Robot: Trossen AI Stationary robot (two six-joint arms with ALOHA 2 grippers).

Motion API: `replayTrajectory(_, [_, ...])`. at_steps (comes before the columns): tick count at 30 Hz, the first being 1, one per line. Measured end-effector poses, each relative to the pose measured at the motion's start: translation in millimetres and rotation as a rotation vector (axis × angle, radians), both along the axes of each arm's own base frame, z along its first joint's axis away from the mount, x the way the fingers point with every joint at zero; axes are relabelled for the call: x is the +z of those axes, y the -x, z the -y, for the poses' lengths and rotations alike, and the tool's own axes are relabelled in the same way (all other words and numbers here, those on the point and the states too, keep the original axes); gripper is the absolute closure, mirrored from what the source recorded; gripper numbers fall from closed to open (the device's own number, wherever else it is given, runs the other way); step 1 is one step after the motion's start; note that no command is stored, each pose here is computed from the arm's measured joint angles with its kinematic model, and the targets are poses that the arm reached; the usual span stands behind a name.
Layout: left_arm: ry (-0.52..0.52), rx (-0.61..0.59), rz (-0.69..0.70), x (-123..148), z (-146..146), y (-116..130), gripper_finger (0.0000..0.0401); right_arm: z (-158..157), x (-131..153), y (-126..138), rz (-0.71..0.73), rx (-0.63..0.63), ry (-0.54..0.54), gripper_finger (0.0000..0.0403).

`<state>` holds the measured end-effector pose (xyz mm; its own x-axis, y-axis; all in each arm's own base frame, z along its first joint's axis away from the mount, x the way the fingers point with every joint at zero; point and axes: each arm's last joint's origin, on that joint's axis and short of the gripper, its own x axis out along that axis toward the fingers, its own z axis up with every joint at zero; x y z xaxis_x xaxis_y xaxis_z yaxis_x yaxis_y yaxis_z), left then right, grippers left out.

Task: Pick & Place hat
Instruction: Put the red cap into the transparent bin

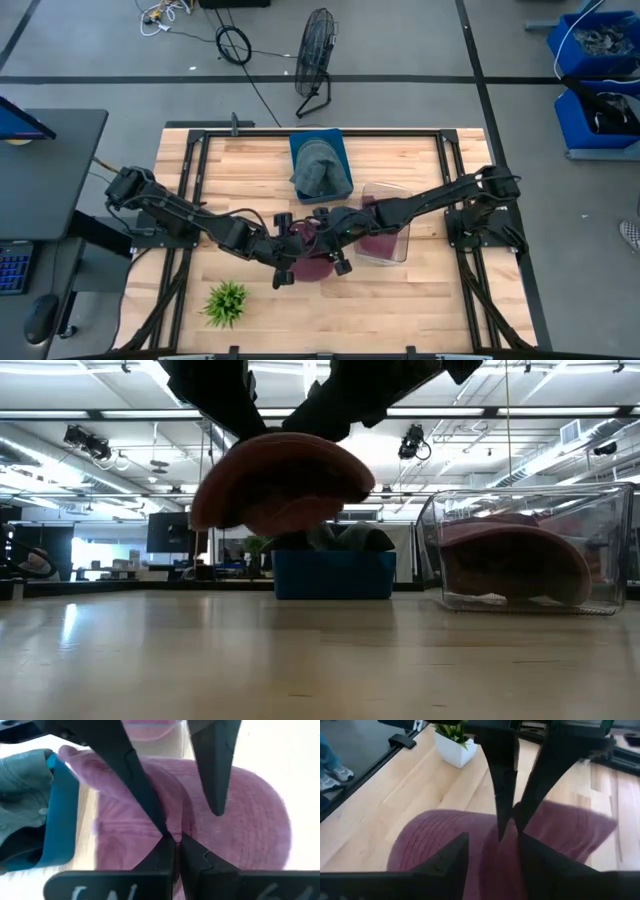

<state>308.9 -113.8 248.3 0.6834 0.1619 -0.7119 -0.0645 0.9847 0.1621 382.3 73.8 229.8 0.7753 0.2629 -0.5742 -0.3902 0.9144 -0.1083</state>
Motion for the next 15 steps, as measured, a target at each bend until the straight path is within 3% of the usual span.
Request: replayTrajectory(15, [-0.019,-0.008,0.0,0.2,-1.2,-0.6,0.0389,5.7,-8.6,2.3,-0.076,-0.102,0.068,0.0256])
